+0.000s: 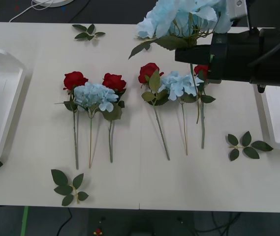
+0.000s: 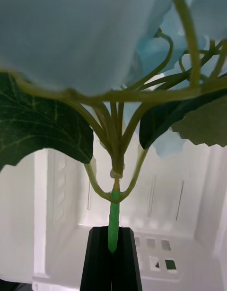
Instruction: Place the red flowers into the right box and the blue flowers into the left box. If a person shows an open palm, hand one flower to the person first, then continue sorting.
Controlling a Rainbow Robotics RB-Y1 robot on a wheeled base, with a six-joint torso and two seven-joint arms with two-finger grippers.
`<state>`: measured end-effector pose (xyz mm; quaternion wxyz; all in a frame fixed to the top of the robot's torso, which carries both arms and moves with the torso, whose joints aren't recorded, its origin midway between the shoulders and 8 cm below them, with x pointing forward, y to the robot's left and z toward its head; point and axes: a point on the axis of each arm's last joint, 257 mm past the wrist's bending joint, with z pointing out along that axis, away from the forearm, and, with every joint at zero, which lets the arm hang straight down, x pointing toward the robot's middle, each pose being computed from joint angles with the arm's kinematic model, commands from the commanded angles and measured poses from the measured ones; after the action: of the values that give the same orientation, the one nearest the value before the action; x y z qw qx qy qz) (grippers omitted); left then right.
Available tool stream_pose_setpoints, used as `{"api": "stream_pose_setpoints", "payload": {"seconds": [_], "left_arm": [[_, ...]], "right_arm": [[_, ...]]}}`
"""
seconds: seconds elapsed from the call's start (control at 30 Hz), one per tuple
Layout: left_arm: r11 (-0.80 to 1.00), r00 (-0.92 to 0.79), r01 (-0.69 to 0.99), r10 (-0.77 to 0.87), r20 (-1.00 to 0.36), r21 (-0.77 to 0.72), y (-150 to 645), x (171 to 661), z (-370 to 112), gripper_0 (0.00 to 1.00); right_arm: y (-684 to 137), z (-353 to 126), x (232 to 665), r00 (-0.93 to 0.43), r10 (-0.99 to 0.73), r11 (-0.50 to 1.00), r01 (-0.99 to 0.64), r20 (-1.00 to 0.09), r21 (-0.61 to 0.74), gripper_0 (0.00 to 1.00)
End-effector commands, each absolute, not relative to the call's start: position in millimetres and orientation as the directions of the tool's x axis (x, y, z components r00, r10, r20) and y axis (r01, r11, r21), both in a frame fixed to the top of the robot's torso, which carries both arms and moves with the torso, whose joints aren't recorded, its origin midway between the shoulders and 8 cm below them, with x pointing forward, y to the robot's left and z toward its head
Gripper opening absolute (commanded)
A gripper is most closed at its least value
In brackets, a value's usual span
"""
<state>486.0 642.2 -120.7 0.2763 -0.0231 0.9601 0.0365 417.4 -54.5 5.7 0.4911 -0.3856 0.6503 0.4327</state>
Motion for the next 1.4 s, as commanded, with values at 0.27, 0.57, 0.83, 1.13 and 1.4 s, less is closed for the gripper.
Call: {"api": "stream_pose_setpoints", "payload": {"seconds": [0.27,0.57,0.83,1.13,1.4], "left_arm": [[0.987,-0.730,0.003,0.113,-0.674,0.163,615,557,-179,0.00],[0.985,-0.739,-0.003,0.116,-0.664,0.175,616,548,-214,0.00],[0.983,-0.703,-0.025,0.112,-0.703,0.182,620,552,-216,1.00],[0.989,-0.649,0.021,0.124,-0.750,0.145,593,575,-194,1.00],[0.972,-0.533,0.187,0.221,-0.817,0.141,541,602,-96,1.00]], "right_arm": [[1,-8,378,-0.138,-0.074,0.180,-0.976,-0.988,0.123,0.00],[30,-4,372,-0.195,-0.016,0.147,-0.971,-0.981,0.190,0.00],[44,-3,371,-0.259,0.009,0.114,-0.959,-0.966,0.258,0.00],[53,6,374,-0.260,0.046,0.116,-0.958,-0.965,0.263,0.00],[53,9,375,-0.269,0.059,0.115,-0.955,-0.961,0.274,0.00]]}}
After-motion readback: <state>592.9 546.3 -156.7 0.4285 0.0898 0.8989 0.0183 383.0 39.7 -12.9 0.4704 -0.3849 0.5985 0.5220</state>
